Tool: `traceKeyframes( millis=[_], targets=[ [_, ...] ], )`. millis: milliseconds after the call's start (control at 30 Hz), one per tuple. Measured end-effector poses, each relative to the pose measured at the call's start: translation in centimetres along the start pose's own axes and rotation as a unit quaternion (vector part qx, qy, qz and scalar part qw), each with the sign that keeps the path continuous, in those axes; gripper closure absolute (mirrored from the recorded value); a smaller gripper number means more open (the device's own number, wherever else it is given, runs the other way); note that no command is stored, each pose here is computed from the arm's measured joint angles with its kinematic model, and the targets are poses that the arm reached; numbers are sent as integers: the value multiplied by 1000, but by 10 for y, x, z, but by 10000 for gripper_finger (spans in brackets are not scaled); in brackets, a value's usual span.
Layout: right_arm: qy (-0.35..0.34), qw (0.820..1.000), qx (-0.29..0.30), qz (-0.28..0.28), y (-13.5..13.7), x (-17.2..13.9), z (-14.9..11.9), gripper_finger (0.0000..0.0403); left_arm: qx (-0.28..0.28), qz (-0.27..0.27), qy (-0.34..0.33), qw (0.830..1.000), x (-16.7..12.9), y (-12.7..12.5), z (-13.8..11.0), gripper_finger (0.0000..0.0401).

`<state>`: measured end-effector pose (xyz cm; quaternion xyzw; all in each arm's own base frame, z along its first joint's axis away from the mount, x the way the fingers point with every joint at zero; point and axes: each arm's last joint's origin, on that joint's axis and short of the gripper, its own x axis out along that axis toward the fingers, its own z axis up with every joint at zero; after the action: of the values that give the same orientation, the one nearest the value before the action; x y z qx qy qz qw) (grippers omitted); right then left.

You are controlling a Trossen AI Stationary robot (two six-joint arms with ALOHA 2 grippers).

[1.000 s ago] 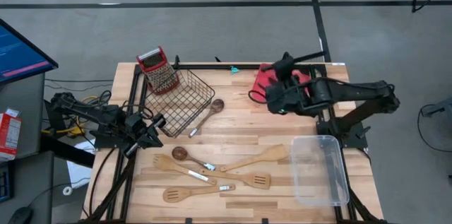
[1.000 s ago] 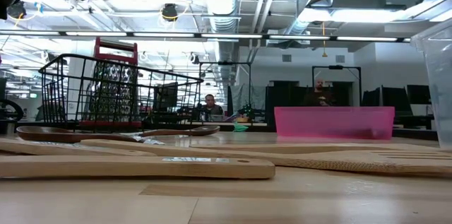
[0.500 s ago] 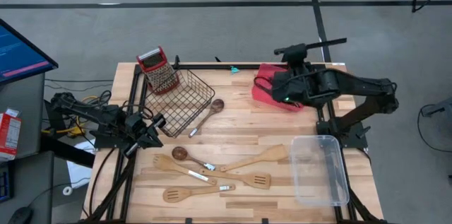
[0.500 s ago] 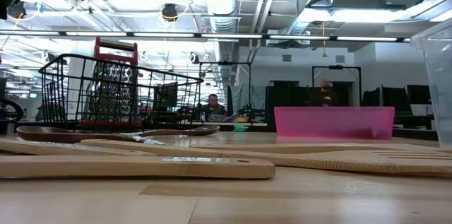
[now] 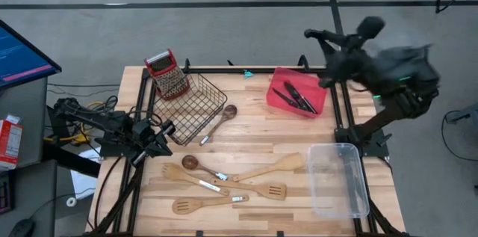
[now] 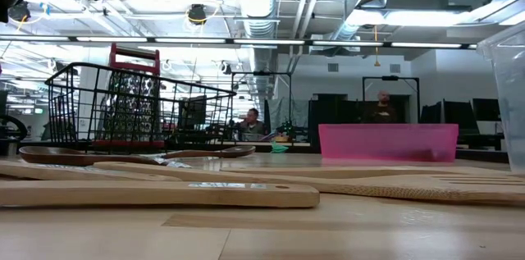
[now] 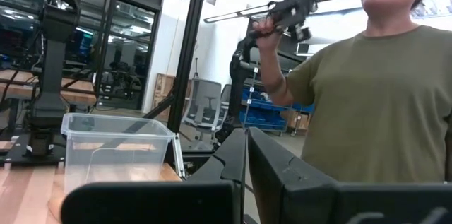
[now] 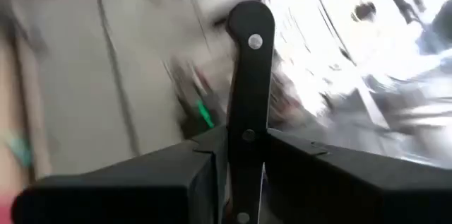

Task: Pick & Place Kitchen Items
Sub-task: Put the black knife into the red bin

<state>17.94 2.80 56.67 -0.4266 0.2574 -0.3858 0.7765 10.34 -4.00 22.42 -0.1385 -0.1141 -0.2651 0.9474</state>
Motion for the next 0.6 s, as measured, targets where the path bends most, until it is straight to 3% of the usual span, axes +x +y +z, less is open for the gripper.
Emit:
traceKeyframes(
  millis=[100,167,233,367,467,600],
  targets=[
    [-109,985,128,42,-26,-16,6,327,0,0,0,1000,0,0,0,399],
    [-186,956,214,73,-41,-26,11,327,0,0,0,1000,0,0,0,399],
    [-257,915,295,97,-54,-35,12,327,0,0,0,1000,0,0,0,399],
    [-351,807,446,166,-72,-49,12,324,0,0,0,1000,0,0,0,399],
    [-393,712,528,243,-80,-56,11,322,0,0,0,1000,0,0,0,399],
    [-443,587,562,378,-81,-66,13,323,0,0,0,1000,0,0,0,399]
  ],
)
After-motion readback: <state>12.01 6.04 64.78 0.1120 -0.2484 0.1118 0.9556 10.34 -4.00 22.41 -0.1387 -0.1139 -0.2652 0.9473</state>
